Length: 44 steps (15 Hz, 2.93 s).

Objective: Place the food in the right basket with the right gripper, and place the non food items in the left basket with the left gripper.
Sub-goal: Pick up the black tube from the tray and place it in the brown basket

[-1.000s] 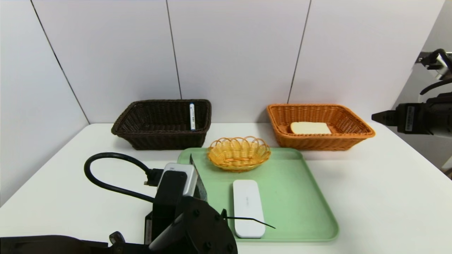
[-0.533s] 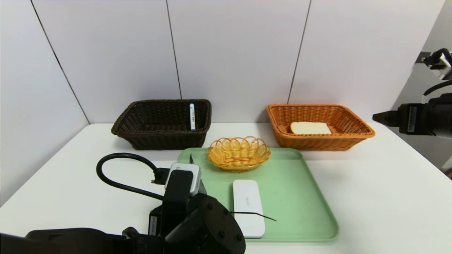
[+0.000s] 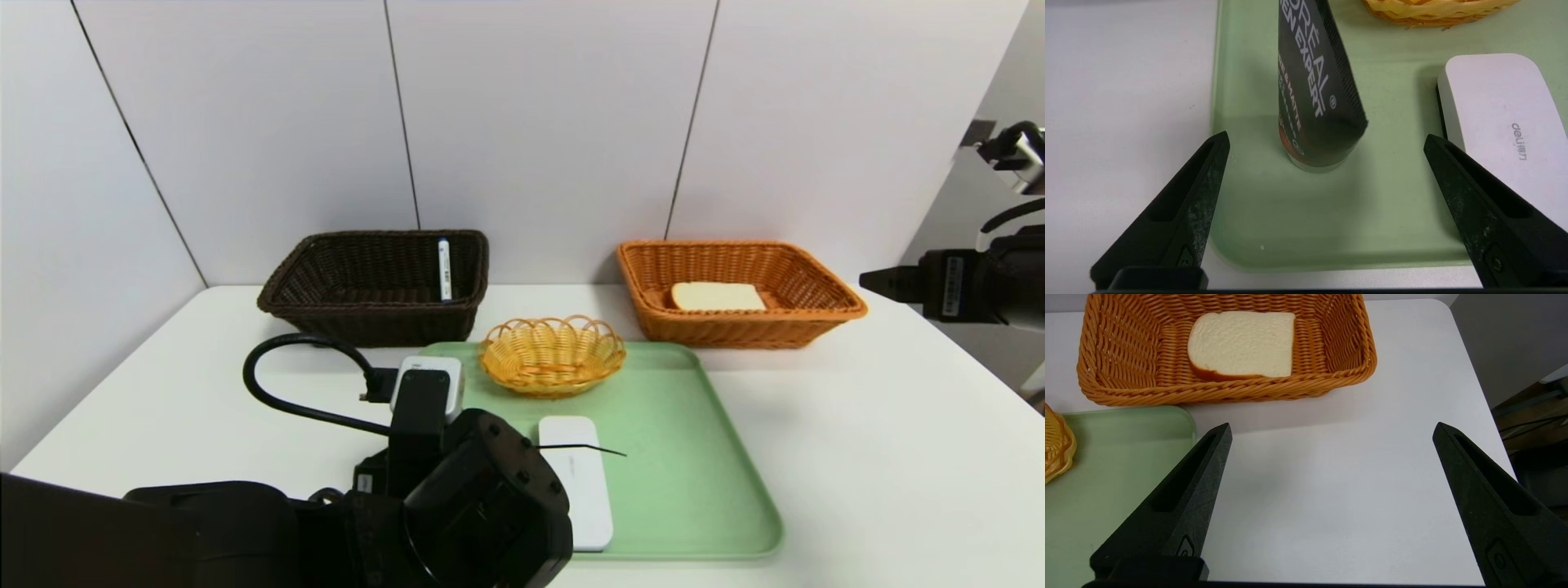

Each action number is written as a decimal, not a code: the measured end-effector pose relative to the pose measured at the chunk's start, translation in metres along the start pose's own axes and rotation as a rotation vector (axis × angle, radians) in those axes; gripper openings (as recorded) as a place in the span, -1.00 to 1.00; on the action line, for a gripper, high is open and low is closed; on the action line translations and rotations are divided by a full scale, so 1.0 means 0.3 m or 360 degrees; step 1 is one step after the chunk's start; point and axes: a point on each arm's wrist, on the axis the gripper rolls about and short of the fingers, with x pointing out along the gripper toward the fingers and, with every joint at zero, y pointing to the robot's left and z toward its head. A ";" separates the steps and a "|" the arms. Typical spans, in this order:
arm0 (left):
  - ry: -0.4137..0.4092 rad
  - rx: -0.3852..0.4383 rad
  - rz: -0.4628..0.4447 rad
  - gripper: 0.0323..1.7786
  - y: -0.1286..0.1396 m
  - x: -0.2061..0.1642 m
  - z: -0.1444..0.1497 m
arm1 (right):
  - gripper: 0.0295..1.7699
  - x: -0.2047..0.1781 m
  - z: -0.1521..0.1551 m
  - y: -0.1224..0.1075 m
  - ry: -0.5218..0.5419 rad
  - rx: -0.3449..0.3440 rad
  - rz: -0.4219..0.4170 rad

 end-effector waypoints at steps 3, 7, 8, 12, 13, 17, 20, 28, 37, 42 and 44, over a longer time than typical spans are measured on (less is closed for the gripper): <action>-0.0007 -0.0026 0.0026 0.90 -0.009 0.027 0.015 | 0.91 -0.007 -0.004 0.008 -0.0003 -0.0010 0.0021; -0.0019 -0.0057 0.0055 0.90 -0.014 0.067 0.016 | 0.91 -0.013 -0.004 0.009 -0.0011 -0.0010 0.0028; -0.0016 -0.0054 0.0057 0.90 -0.017 0.072 0.013 | 0.91 -0.014 -0.003 0.009 -0.0012 -0.0010 0.0029; -0.0010 -0.0040 0.0066 0.90 -0.023 0.086 0.004 | 0.91 -0.017 -0.007 0.014 -0.0008 -0.0017 0.0040; -0.0008 -0.0036 0.0068 0.90 -0.024 0.088 0.003 | 0.91 -0.017 -0.008 0.015 -0.0008 -0.0018 0.0043; -0.0002 -0.0034 0.0080 0.90 -0.025 0.102 0.000 | 0.91 -0.016 -0.015 0.018 0.0002 -0.0025 0.0049; -0.0021 -0.0047 0.0079 0.90 -0.027 0.116 0.006 | 0.91 -0.016 -0.016 0.019 0.0003 -0.0027 0.0050; -0.0027 -0.0048 0.0095 0.90 -0.029 0.136 0.011 | 0.91 -0.017 -0.021 0.020 0.0008 -0.0029 0.0052; -0.0028 -0.0039 0.0095 -0.07 -0.032 0.137 0.014 | 0.91 -0.020 -0.032 0.022 0.0018 -0.0038 0.0061; -0.0027 -0.0039 0.0087 -0.54 -0.025 0.127 0.018 | 0.91 -0.021 -0.033 0.022 0.0019 -0.0036 0.0062; -0.0024 -0.0036 0.0086 -0.54 -0.022 0.124 0.017 | 0.91 -0.021 -0.033 0.022 0.0019 -0.0036 0.0062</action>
